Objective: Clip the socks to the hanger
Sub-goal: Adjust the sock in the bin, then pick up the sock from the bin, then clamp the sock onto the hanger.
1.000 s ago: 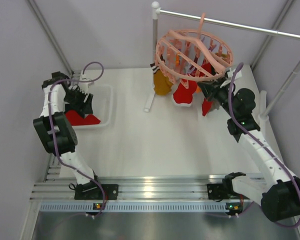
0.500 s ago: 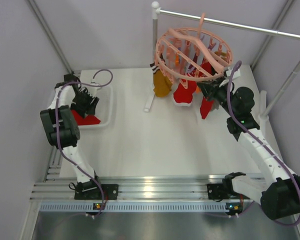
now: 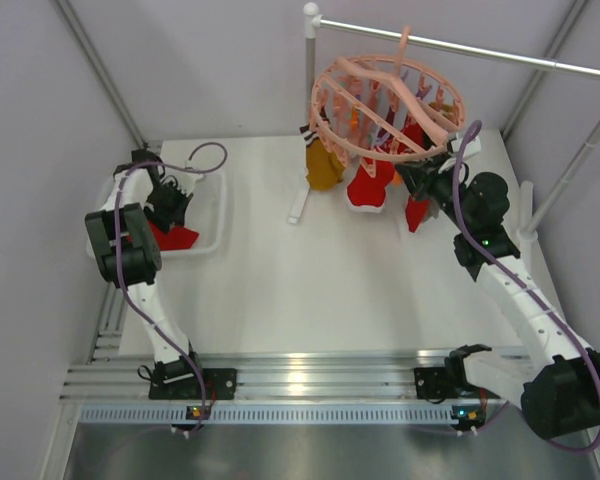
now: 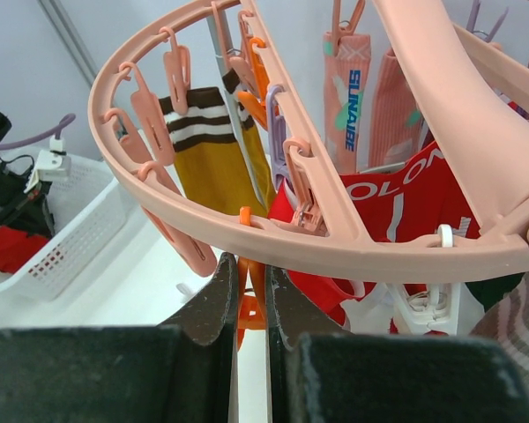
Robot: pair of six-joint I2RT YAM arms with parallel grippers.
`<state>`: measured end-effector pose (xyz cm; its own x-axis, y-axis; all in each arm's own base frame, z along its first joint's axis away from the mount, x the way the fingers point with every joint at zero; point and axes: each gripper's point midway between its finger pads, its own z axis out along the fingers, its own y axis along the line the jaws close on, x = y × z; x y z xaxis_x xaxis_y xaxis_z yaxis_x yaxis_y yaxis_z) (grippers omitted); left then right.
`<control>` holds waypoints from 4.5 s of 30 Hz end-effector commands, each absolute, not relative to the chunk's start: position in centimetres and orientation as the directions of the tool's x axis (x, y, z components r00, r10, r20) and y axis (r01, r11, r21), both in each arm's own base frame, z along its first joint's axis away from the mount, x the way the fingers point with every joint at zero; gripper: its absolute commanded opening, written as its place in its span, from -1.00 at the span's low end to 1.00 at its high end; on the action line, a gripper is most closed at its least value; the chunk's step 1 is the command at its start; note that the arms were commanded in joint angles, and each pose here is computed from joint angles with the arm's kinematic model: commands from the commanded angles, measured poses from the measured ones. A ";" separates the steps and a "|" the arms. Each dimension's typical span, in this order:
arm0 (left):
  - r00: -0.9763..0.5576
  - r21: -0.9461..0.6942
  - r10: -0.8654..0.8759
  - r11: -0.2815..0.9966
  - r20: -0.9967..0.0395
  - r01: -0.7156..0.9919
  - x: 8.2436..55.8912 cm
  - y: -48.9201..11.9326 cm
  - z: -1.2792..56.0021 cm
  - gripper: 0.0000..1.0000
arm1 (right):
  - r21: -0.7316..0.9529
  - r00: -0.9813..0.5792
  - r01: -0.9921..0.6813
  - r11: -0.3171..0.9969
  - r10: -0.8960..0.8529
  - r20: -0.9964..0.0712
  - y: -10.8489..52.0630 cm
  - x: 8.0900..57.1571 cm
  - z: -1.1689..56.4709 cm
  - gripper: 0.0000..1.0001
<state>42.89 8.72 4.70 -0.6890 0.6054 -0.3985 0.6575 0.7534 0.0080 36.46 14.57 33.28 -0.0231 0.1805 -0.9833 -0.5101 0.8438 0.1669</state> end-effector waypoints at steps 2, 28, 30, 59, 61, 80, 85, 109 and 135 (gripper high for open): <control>-0.632 0.032 0.591 0.742 -0.501 0.669 44.3 7.4 9.6 -1.00 | 0.139 0.025 -0.507 0.851 0.175 -0.984 14.5 36.9 35.3 -1.00; -0.524 -0.032 0.454 0.734 -0.721 0.678 49.2 1.5 14.0 -1.00 | 0.146 0.016 -0.512 0.847 0.179 -0.984 14.6 36.8 34.8 -1.00; -0.534 -0.068 0.455 0.713 -0.712 0.698 49.2 0.7 13.1 -1.00 | 0.149 0.013 -0.511 0.846 0.181 -0.983 14.6 36.9 34.7 -1.00; -0.508 -0.213 0.438 0.565 -0.742 0.797 44.9 -1.1 14.6 0.11 | 0.152 0.005 -0.518 0.842 0.180 -0.984 14.8 37.0 34.7 -1.00; -0.504 -0.203 0.453 0.562 -0.735 0.802 45.1 -0.7 13.9 0.15 | 0.150 0.006 -0.518 0.842 0.179 -0.984 14.8 37.0 34.8 -1.00; -0.566 -0.291 0.479 0.532 -0.671 0.795 45.4 0.0 5.8 0.11 | 0.147 -0.001 -0.517 0.843 0.171 -0.985 14.9 37.6 34.7 -1.00; -0.567 -0.275 0.476 0.551 -0.672 0.788 45.4 0.1 5.6 -0.65 | 0.149 0.000 -0.514 0.845 0.173 -0.985 14.9 37.7 34.8 -1.00; 0.109 0.194 0.180 0.566 -0.978 0.802 41.9 -3.4 36.5 -1.00 | 0.194 -0.008 -0.495 0.847 0.219 -0.976 14.5 37.0 34.9 -1.00; -0.041 -0.079 -0.122 0.327 -0.992 0.942 30.3 -37.5 31.2 -1.00 | 0.411 -0.137 -0.499 0.763 0.399 -0.907 15.8 36.9 35.5 -1.00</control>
